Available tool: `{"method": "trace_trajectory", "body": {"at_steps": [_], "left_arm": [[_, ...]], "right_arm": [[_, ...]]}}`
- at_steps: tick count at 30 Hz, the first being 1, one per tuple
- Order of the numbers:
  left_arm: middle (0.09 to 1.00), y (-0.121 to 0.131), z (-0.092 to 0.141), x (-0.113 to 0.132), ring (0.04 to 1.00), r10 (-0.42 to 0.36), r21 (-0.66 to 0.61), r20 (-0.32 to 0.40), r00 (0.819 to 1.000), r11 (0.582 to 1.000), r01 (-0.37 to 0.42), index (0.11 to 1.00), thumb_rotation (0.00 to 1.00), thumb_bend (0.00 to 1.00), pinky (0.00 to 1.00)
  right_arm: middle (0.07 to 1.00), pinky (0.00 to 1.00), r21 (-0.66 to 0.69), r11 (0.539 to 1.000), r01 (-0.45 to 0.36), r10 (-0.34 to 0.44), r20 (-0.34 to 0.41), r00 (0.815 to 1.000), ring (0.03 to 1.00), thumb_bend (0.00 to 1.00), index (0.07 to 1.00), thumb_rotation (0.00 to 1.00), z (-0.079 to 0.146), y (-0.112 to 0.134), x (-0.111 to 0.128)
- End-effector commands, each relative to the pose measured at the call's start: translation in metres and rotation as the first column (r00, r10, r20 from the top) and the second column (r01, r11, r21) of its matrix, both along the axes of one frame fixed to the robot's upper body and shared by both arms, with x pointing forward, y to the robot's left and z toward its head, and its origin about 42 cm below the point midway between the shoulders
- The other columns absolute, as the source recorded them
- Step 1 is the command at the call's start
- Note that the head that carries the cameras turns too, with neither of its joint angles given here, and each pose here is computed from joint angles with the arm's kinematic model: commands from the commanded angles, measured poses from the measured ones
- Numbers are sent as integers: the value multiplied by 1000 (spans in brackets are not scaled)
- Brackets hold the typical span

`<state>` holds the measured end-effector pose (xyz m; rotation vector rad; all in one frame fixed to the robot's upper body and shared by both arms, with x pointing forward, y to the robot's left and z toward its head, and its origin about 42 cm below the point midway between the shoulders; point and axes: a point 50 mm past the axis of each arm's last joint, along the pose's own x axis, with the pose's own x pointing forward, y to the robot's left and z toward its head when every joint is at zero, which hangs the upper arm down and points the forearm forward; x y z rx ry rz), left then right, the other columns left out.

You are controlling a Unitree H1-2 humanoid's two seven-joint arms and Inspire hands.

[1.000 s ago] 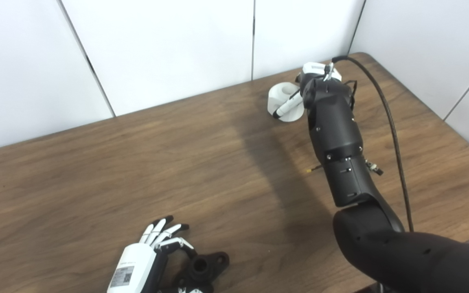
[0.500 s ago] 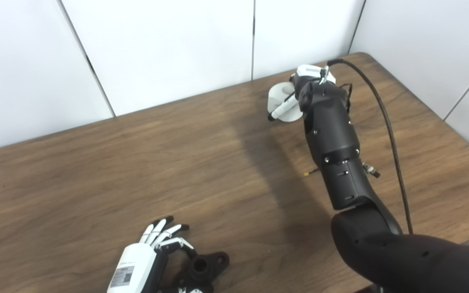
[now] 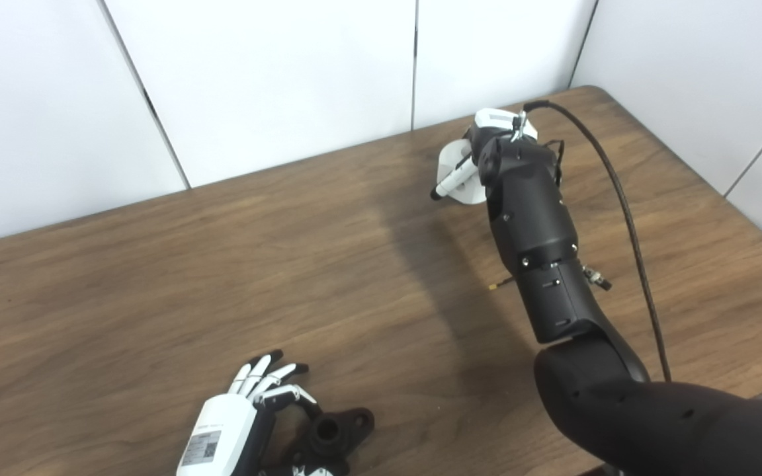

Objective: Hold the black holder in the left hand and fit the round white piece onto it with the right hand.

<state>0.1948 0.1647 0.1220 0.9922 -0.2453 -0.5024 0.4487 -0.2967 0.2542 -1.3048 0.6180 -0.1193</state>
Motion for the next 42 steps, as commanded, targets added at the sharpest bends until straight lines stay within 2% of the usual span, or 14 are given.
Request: {"method": "trace_trajectory", "body": {"at_steps": [1,5,14,18,20,21,23,29,31,39,42], "left_arm": [[840,6,-13,-7,956,16,82,-71,997,997,-11,489,59,514,973],[841,5,-12,-7,958,15,79,-72,997,997,-10,489,59,514,973],[842,5,-10,-7,961,19,80,-79,997,997,-12,489,58,513,983],[838,5,-10,-7,955,20,79,-74,997,997,-14,489,58,514,976],[838,5,-10,-7,955,19,78,-75,997,997,-14,489,58,514,979],[838,5,-10,-7,956,19,78,-75,997,997,-13,489,58,514,983],[838,4,-10,-7,956,19,80,-74,997,997,-13,489,58,514,984],[837,5,-9,-6,954,18,86,-75,997,996,-11,489,58,514,980],[838,5,-10,-6,955,17,86,-76,997,996,-11,489,58,514,980],[835,5,-9,-7,955,19,87,-74,997,996,-13,489,58,514,981],[834,5,-8,-7,954,21,85,-75,997,996,-15,489,58,514,982]], "right_arm": [[900,836,-30,1000,4,-2,76,997,973,823,663,413,30,-1,5],[899,837,-37,999,7,-4,72,997,965,823,697,409,31,-3,5],[895,803,-58,998,8,-5,57,998,952,827,706,409,33,-5,5],[897,825,-50,999,6,-3,59,998,960,826,708,403,34,-5,4],[887,807,-49,999,-2,5,62,998,945,834,768,409,33,-6,4],[861,752,-50,999,-6,9,64,998,911,845,790,414,33,-6,4],[847,724,-44,999,-10,13,76,997,890,861,801,416,34,-6,4],[910,694,-65,997,-29,35,84,996,902,936,907,437,36,-6,6],[906,675,-72,997,-37,43,84,996,903,952,913,445,37,-5,6],[903,752,-67,997,-32,36,66,997,929,945,880,429,39,-3,4],[905,743,-68,997,-30,34,58,998,927,935,881,422,40,-3,4]]}}
